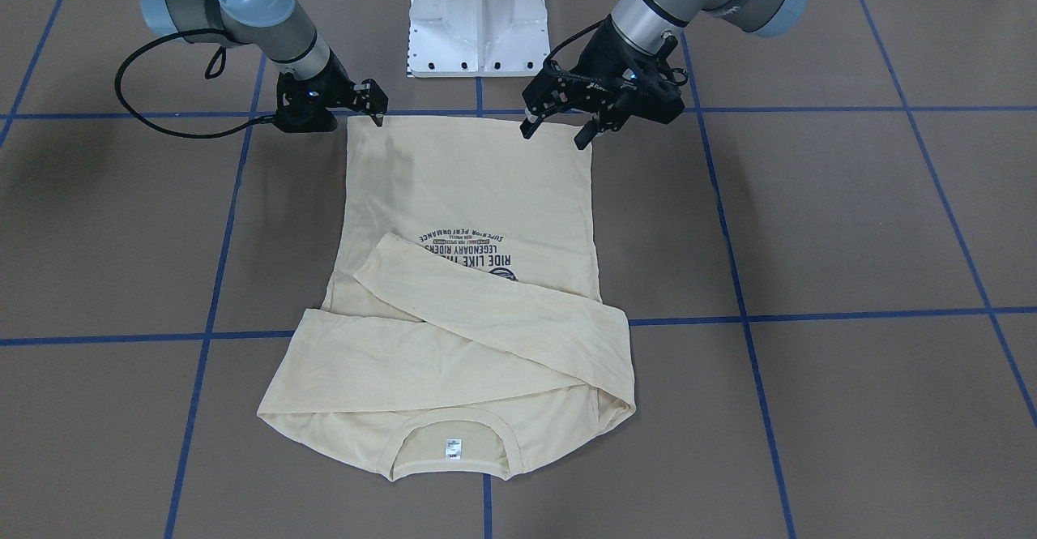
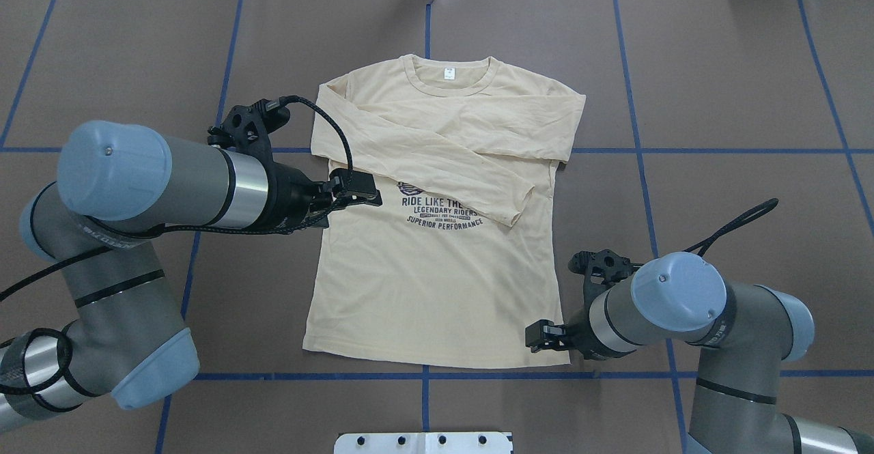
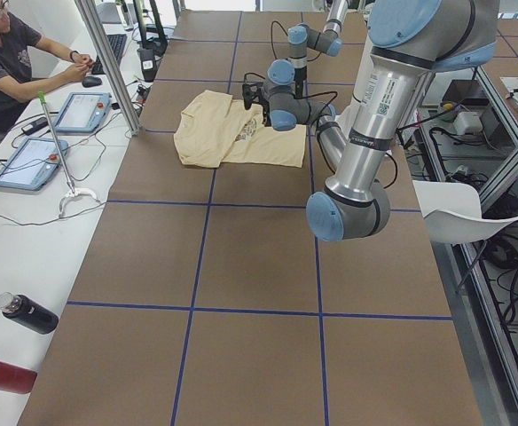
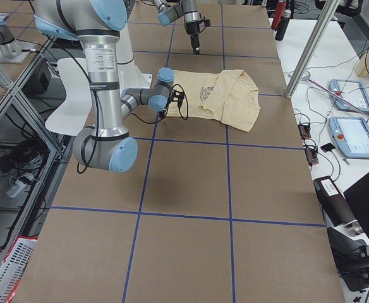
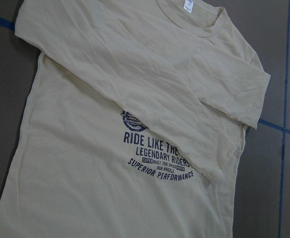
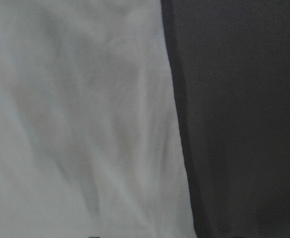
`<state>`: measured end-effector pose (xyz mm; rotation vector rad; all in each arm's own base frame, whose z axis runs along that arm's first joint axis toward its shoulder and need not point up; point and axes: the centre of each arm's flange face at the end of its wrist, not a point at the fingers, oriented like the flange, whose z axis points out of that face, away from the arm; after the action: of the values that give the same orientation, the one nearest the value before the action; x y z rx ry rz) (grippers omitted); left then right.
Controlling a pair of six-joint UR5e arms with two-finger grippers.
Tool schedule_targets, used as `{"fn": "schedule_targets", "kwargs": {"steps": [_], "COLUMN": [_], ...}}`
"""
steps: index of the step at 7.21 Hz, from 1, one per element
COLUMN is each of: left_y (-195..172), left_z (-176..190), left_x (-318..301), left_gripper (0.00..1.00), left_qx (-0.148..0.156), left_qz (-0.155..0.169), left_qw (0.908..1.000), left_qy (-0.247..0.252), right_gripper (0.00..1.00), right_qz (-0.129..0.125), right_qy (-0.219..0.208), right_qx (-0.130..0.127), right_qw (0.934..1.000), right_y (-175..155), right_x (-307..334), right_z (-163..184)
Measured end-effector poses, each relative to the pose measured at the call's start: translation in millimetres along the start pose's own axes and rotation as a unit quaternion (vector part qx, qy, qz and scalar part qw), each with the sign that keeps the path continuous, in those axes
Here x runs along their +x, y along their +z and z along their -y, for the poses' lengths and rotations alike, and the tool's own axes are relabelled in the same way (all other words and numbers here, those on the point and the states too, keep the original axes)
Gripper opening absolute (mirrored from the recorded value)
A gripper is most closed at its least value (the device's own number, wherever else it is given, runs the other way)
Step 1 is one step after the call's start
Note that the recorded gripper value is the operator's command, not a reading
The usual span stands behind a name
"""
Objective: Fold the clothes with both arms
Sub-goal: 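Lower both grippers to the hem corners nearest the robot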
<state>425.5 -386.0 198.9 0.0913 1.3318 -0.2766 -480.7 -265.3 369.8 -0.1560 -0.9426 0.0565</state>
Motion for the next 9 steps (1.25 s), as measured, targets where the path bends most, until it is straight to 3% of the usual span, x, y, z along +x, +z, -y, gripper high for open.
{"fn": "schedule_targets", "kwargs": {"steps": [2,4,6,7,9], "left_y": [0.1,0.3,0.5,0.8,2.7], "left_z": [0.2,0.3,0.4,0.4,1.4], "left_x": [-0.1,0.3,0.3,0.2,-1.2], "left_gripper": [1.0,1.0,1.0,1.0,1.0], "left_qx": [0.0,0.0,0.0,0.0,0.001], "left_qz": [0.0,0.0,0.0,0.0,0.003], "left_qw": [1.0,1.0,1.0,1.0,1.0], "left_qy": [0.0,0.0,0.0,0.0,0.0], "right_gripper": [0.7,0.47,0.08,0.0,0.0], "right_qz": [-0.006,-0.007,-0.009,-0.009,-0.006], "right_qy": [-0.001,-0.002,0.005,0.013,0.02], "right_qx": [-0.004,-0.005,-0.005,-0.005,-0.007], "right_qw": [1.0,1.0,0.9999,0.9999,0.9998], "right_y": [5.0,6.5,7.9,8.1,6.6], "right_x": [2.6,3.1,3.7,3.7,1.8], "right_z": [-4.8,-6.2,-6.5,-6.7,-8.3]}}
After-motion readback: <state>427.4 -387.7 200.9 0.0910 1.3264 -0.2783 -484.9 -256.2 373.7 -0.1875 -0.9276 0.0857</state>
